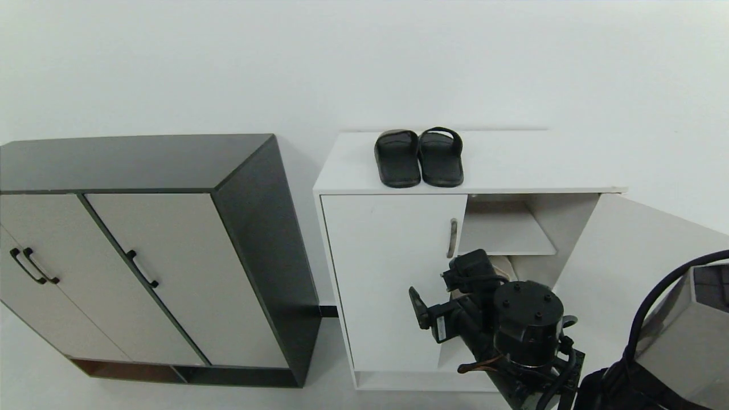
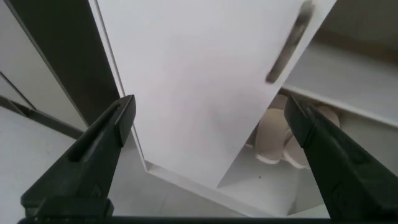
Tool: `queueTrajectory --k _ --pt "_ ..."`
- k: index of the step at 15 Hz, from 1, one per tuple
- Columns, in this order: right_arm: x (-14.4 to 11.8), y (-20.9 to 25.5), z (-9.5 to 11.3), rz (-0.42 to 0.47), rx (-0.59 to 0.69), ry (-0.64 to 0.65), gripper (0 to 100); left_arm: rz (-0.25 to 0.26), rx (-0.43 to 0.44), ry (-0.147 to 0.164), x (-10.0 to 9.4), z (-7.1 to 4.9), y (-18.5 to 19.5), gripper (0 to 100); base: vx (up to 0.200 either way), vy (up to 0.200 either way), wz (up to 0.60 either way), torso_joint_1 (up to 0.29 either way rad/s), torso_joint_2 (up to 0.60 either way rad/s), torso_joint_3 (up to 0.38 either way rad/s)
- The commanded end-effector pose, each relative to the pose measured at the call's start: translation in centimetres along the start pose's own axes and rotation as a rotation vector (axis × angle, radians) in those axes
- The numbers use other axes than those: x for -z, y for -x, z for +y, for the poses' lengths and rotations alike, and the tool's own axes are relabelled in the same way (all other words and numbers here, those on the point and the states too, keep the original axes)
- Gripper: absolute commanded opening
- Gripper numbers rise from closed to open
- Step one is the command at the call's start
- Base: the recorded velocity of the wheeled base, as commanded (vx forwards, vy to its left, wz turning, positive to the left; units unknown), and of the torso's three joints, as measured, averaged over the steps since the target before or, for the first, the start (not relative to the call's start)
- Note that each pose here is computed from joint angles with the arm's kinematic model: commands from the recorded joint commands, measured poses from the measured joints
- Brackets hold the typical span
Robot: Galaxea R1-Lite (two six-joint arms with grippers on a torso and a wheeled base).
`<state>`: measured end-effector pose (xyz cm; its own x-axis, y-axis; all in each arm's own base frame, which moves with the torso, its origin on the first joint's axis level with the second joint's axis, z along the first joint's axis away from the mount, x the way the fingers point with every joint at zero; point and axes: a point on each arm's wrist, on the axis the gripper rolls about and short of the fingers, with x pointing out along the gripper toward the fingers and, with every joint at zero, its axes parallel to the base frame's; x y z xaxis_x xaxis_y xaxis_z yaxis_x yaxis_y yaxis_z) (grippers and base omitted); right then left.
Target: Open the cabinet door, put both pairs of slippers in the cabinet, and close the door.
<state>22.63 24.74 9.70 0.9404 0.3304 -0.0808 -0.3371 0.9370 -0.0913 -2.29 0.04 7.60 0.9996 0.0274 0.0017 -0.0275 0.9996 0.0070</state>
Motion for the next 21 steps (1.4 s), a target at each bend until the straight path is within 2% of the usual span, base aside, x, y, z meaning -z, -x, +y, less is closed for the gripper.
queueTrajectory --k 1,9,12,14,15,16,18,19,21 --pt "0.0 0.0 0.0 -0.001 -0.001 0.0 100 0.002 0.001 -0.001 0.0 0.0 0.0 0 0.0 0.0 0.0 0.207 -0.52 -0.32" --pt "0.2 0.1 -0.2 0.0 0.004 0.003 100 0.0 0.004 -0.001 0.0 0.0 0.0 0 0.0 0.0 0.0 0.231 -0.55 -0.312" --pt "-0.4 0.2 -0.3 -0.017 0.016 0.019 100 0.0 0.004 -0.002 0.0 0.0 0.0 0 0.0 0.0 0.0 0.074 -0.16 -0.095" --pt "-3.2 -0.1 -0.2 0.02 0.02 -0.003 100 0.002 0.004 -0.002 0.0 0.0 0.0 0 0.0 0.0 0.0 0.0 0.0 0.0" --pt "-6.4 0.0 -0.2 0.083 0.044 -0.056 100 0.002 0.004 -0.002 0.0 0.0 0.0 0 0.0 0.0 0.0 0.0 0.0 0.0" --pt "-9.0 -0.2 -0.2 0.145 0.112 -0.086 100 0.002 0.003 -0.002 0.0 0.0 0.0 0 0.0 0.0 0.0 0.0 0.0 0.0" --pt "-12.6 -1.1 0.3 0.202 0.219 -0.175 100 0.0 0.003 -0.004 0.0 0.0 0.0 0 0.0 0.0 0.0 0.0 0.0 0.0" --pt "-13.7 -2.0 0.7 0.221 0.252 -0.205 100 0.002 0.001 -0.004 0.0 0.0 0.0 0 0.0 0.0 0.0 0.0 0.0 0.0" --pt "-13.5 -3.5 1.1 0.23 0.278 -0.212 100 0.002 0.003 -0.002 0.0 0.0 0.0 0 0.0 0.0 0.0 0.0 0.0 0.0"
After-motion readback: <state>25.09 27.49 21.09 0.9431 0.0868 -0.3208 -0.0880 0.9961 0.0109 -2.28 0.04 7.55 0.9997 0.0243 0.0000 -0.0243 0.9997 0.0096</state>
